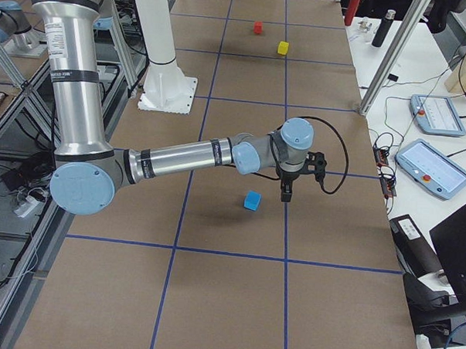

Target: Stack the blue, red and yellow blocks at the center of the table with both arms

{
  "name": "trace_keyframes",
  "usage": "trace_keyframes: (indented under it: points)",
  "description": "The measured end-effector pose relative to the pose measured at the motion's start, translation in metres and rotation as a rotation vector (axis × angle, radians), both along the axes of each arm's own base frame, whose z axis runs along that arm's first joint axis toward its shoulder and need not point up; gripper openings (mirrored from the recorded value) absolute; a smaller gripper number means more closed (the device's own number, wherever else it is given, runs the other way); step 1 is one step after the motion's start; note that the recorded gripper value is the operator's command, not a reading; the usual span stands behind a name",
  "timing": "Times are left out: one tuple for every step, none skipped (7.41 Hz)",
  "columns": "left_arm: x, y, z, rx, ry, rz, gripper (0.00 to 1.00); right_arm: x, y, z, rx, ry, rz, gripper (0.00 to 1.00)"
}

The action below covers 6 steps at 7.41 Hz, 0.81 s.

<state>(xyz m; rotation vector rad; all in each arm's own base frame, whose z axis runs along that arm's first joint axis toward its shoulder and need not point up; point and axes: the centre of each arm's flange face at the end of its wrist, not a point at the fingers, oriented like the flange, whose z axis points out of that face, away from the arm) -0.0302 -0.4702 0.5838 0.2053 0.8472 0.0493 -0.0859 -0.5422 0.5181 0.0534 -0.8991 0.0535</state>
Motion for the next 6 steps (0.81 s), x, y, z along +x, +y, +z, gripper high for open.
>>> trace_keyframes:
  points:
    - [0.0,0.0,0.0,-0.001,0.002,0.0,1.0,-0.03,0.01,0.003,-0.032,0.006,0.019,1.0]
    - [0.0,0.0,0.0,-0.003,0.003,-0.001,1.0,-0.045,0.026,0.017,-0.055,0.01,0.031,1.0]
    - [0.0,0.0,0.001,-0.006,0.004,-0.002,1.0,-0.052,0.04,0.032,-0.079,0.014,0.038,1.0]
    - [0.0,0.0,0.002,-0.008,0.004,-0.001,1.0,-0.059,0.049,0.043,-0.107,0.02,0.039,1.0]
    - [0.0,0.0,0.003,-0.009,0.004,-0.001,1.0,-0.07,0.057,0.05,-0.131,0.028,0.028,1.0]
    - [0.0,0.0,0.004,-0.011,0.004,-0.001,1.0,-0.083,0.063,0.057,-0.148,0.037,0.007,1.0]
